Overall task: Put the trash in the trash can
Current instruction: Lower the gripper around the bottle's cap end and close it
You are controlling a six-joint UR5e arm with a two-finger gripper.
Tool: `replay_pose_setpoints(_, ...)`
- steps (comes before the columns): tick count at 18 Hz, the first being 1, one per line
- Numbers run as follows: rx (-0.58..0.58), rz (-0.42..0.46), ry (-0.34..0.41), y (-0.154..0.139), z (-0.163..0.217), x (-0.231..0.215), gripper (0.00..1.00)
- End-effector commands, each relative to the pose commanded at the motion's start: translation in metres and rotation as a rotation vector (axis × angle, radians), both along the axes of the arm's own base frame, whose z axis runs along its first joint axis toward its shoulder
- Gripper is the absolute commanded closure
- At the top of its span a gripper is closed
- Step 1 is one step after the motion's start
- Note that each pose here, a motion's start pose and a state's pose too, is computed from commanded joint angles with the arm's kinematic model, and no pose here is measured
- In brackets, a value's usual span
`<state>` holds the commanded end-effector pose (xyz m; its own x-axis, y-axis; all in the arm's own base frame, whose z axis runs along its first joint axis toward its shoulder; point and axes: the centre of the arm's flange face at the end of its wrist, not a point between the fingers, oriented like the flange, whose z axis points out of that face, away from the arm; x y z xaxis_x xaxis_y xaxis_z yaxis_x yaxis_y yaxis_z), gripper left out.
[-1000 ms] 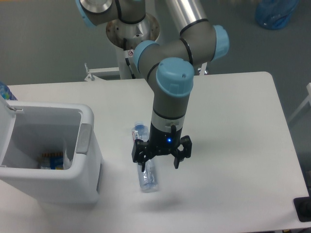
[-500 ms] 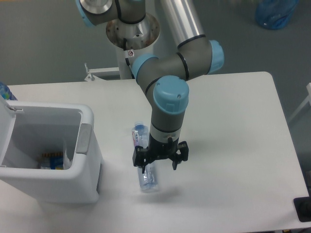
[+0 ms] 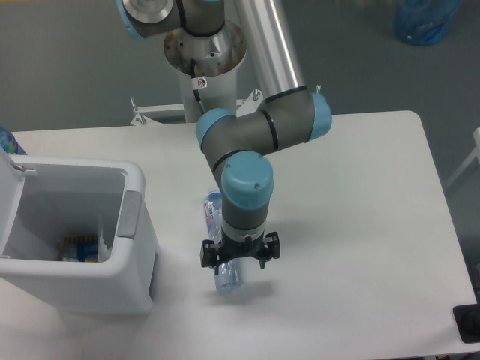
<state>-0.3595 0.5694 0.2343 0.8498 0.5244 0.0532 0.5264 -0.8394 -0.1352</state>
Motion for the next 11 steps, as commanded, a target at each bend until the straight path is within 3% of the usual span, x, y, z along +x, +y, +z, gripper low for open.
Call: replay_pose_setpoints(11, -0.020, -0.018, -0.015, 0.014, -0.029, 0.003, 0.00)
